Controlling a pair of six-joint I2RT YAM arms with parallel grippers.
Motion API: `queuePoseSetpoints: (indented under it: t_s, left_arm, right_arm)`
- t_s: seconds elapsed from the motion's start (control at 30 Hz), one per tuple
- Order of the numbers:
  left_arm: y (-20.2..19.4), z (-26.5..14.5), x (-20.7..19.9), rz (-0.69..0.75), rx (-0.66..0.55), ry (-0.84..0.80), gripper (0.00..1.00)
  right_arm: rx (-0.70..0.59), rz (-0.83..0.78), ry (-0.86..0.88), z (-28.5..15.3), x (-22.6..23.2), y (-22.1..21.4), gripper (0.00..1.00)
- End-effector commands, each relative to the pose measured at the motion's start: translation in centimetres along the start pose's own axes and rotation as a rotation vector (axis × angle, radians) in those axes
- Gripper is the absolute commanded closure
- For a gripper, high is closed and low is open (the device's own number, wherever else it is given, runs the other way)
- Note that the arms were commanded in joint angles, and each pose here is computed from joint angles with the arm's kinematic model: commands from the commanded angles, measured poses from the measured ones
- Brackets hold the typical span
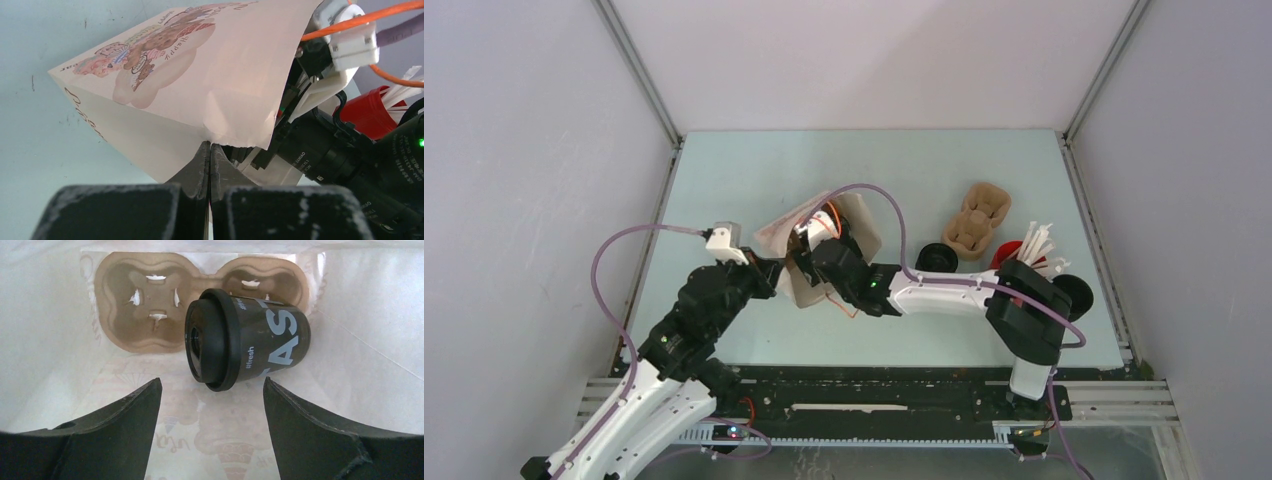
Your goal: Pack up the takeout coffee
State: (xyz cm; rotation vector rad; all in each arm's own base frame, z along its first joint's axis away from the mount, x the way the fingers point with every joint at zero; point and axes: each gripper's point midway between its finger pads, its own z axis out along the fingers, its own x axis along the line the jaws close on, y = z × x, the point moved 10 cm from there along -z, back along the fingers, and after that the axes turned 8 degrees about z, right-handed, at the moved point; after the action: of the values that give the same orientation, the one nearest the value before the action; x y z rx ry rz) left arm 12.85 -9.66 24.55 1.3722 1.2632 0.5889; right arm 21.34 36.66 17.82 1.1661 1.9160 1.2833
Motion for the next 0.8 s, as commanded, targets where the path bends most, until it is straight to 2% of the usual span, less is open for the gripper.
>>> queuePoseSetpoints:
  t_s: [0.0, 0.17, 0.33, 0.43, 0.57, 0.77]
  left_arm:
    - [0.1, -0.4, 0.2, 0.016, -0.003, 0.011, 1.00]
    - [0.0, -0.5, 0.4, 0.034, -0.009, 0.020, 1.00]
    - [-0.4, -0.2, 0.2, 0.025, 0.006, 0.003, 1.00]
    - [-0.4, -0.2, 0.3, 0.024, 0.004, 0.005, 1.00]
    - [-0.4, -0.4, 0.3, 0.025, 0.000, 0.000, 1.00]
    - [-0.7, -0.3, 0.2, 0.017, 0.012, -0.014, 1.00]
  right_arm:
    - [-0.078, -0.188, 0.143, -1.0, -0.5, 1.5, 0.17]
    - [-0.054, -0.400, 0.374, -4.6, -2.1, 2.1, 0.18]
    - [-0.024, -0.545, 0.329, -5.6, -3.3, 1.8, 0.17]
    - [0.000, -0.746, 0.398, -6.0, -3.8, 0.6, 0.12]
    - [-0.002, -0.906, 0.458, -5.8, -4.6, 0.8, 0.12]
    - [-0.086, -1.125, 0.596, -4.1, -5.0, 1.4, 0.11]
